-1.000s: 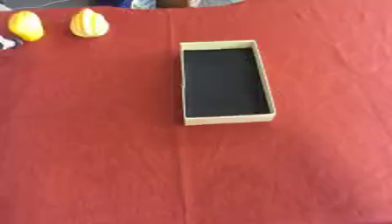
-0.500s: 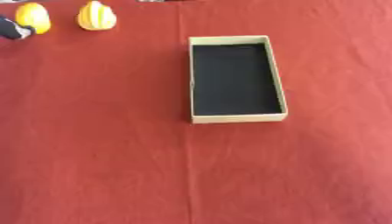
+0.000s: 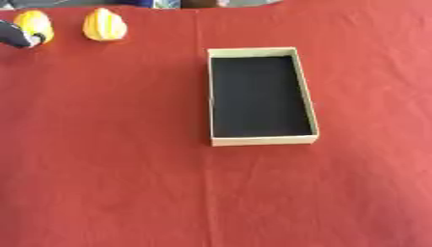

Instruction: Pick up objects on the table and place them in the box.

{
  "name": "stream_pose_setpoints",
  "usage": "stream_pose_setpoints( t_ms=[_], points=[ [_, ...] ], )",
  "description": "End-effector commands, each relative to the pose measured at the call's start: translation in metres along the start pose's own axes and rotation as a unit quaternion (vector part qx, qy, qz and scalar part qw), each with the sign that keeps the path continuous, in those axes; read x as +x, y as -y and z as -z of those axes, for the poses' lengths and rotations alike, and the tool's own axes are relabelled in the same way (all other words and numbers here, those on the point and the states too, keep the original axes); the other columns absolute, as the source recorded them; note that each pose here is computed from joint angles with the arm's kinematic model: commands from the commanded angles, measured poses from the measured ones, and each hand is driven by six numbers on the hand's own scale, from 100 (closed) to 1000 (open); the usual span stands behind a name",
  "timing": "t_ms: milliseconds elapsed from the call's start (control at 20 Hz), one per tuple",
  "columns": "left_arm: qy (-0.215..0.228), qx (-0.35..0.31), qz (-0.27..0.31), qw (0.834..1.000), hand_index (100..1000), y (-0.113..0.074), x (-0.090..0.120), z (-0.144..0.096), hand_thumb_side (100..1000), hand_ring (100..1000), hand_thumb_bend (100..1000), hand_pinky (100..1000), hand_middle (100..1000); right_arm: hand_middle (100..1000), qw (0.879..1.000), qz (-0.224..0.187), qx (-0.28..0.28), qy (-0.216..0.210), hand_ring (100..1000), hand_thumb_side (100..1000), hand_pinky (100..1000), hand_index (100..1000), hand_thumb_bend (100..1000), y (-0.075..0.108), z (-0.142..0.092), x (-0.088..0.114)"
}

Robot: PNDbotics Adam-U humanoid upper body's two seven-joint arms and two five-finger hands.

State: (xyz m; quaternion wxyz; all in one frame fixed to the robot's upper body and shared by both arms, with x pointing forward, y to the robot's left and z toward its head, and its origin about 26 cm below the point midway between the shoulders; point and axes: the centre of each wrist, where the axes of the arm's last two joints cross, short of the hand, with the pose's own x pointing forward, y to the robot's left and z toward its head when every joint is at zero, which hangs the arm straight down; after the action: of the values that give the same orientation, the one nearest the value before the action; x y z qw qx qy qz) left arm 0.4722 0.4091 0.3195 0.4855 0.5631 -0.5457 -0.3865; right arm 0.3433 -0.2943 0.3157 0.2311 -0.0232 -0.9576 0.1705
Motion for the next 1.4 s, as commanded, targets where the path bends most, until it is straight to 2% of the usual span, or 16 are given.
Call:
stream_pose_setpoints(
  t_ms=[50, 250, 300, 550, 750, 1050, 1150, 1250, 1350, 1400],
  points=[
    [-0.011, 0.024, 0.004, 1.000, 958, -0.024, -0.003, 0.000, 100, 955, 452, 908, 898, 797, 1.000, -0.008, 0.003, 0.013, 973, 760, 941, 868, 100, 0.006, 0.006, 0.007],
    [-0.027, 0.047, 0.003, 0.999, 955, -0.030, -0.003, 0.000, 100, 956, 438, 907, 897, 797, 1.000, -0.008, 0.005, 0.013, 975, 766, 942, 868, 100, 0.006, 0.007, 0.008],
    [-0.034, 0.056, 0.001, 0.998, 946, -0.032, -0.003, 0.000, 100, 951, 407, 902, 892, 796, 1.000, -0.008, 0.006, 0.013, 976, 767, 942, 868, 100, 0.007, 0.007, 0.008],
    [-0.060, 0.081, -0.021, 0.995, 935, -0.035, -0.007, 0.000, 100, 941, 363, 888, 881, 794, 1.000, -0.007, 0.010, 0.019, 978, 773, 943, 869, 100, 0.006, 0.011, 0.010],
    [-0.069, 0.086, -0.027, 0.993, 921, -0.035, -0.008, 0.001, 100, 930, 335, 873, 867, 793, 1.000, -0.007, 0.010, 0.019, 980, 778, 944, 869, 100, 0.007, 0.012, 0.010],
    [-0.093, 0.061, -0.008, 0.994, 895, -0.028, -0.009, 0.002, 100, 892, 351, 825, 829, 792, 1.000, -0.003, 0.010, 0.017, 982, 782, 946, 869, 100, 0.006, 0.012, 0.010],
    [-0.102, 0.058, 0.001, 0.993, 866, -0.025, -0.010, 0.001, 100, 865, 304, 802, 796, 791, 1.000, -0.001, 0.009, 0.016, 983, 784, 947, 870, 100, 0.006, 0.012, 0.009],
    [-0.107, 0.062, 0.005, 0.992, 802, -0.023, -0.010, 0.001, 100, 802, 158, 758, 729, 791, 1.000, 0.000, 0.011, 0.013, 984, 787, 947, 870, 100, 0.006, 0.011, 0.009],
    [-0.106, 0.072, 0.004, 0.992, 765, -0.023, -0.008, 0.002, 100, 767, 100, 742, 688, 791, 1.000, 0.001, 0.010, 0.010, 984, 788, 948, 870, 100, 0.007, 0.010, 0.007],
    [-0.106, 0.077, 0.002, 0.991, 736, -0.023, -0.008, 0.002, 100, 737, 100, 718, 644, 790, 1.000, 0.001, 0.010, 0.009, 985, 789, 948, 870, 100, 0.007, 0.009, 0.007]
  ],
)
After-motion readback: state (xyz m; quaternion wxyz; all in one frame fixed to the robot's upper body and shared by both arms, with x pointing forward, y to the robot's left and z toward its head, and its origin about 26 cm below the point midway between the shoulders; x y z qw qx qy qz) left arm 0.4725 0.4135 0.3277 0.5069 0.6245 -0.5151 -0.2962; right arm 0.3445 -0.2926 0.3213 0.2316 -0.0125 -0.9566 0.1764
